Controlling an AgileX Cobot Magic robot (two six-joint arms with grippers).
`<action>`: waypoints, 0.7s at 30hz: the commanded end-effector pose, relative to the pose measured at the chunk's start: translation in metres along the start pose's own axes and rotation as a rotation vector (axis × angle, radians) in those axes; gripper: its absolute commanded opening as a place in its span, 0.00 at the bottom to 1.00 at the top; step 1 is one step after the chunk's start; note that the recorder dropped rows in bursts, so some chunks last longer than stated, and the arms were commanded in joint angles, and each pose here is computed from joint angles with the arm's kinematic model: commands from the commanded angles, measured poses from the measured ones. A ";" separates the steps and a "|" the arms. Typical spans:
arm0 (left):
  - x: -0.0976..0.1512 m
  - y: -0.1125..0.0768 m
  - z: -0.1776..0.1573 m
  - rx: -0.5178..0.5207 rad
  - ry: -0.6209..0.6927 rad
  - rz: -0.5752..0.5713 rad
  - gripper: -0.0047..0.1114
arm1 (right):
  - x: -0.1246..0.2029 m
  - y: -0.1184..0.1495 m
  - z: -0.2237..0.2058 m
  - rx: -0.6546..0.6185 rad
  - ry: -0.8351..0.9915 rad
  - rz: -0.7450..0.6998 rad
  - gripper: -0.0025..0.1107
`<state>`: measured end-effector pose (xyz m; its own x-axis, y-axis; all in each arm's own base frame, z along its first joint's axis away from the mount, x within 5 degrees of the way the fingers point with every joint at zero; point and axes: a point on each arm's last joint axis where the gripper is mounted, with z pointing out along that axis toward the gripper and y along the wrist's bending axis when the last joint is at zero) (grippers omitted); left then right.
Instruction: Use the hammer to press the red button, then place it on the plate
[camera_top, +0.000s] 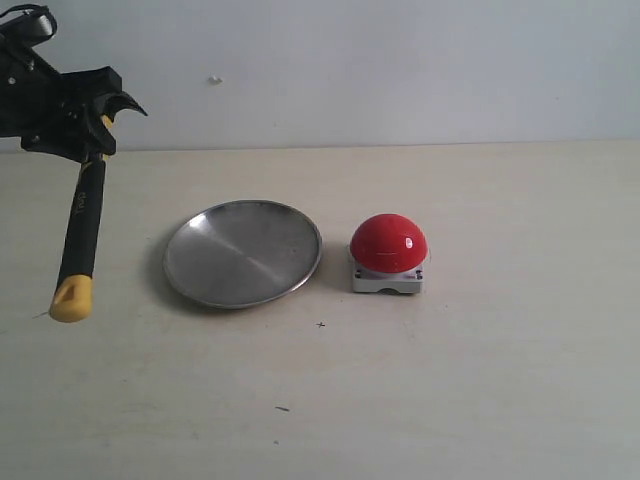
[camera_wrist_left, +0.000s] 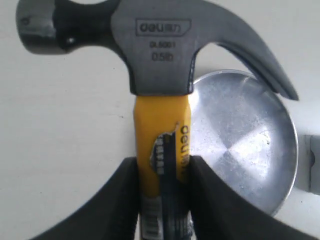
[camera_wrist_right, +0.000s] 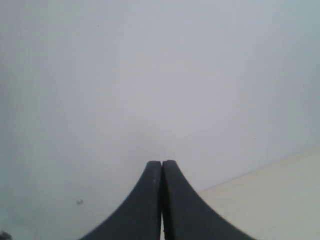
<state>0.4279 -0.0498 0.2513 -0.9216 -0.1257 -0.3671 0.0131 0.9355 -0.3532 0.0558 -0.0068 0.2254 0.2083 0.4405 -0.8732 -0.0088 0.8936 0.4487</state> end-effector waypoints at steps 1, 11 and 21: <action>-0.008 -0.008 -0.011 0.029 -0.092 0.028 0.04 | -0.010 0.001 -0.001 -0.012 -0.105 0.213 0.02; -0.004 -0.030 -0.011 0.079 -0.102 0.080 0.04 | -0.083 0.052 0.078 -0.012 0.113 -0.071 0.02; 0.000 -0.042 -0.011 0.120 -0.086 0.114 0.04 | 0.056 0.080 0.230 -0.178 1.291 -0.113 0.02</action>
<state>0.4242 -0.0826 0.2596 -0.9027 -0.0272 -0.4295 0.1487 0.9168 -0.3707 0.2793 0.0352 0.2588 -0.8023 0.1337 -0.5817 -0.0114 0.9710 0.2389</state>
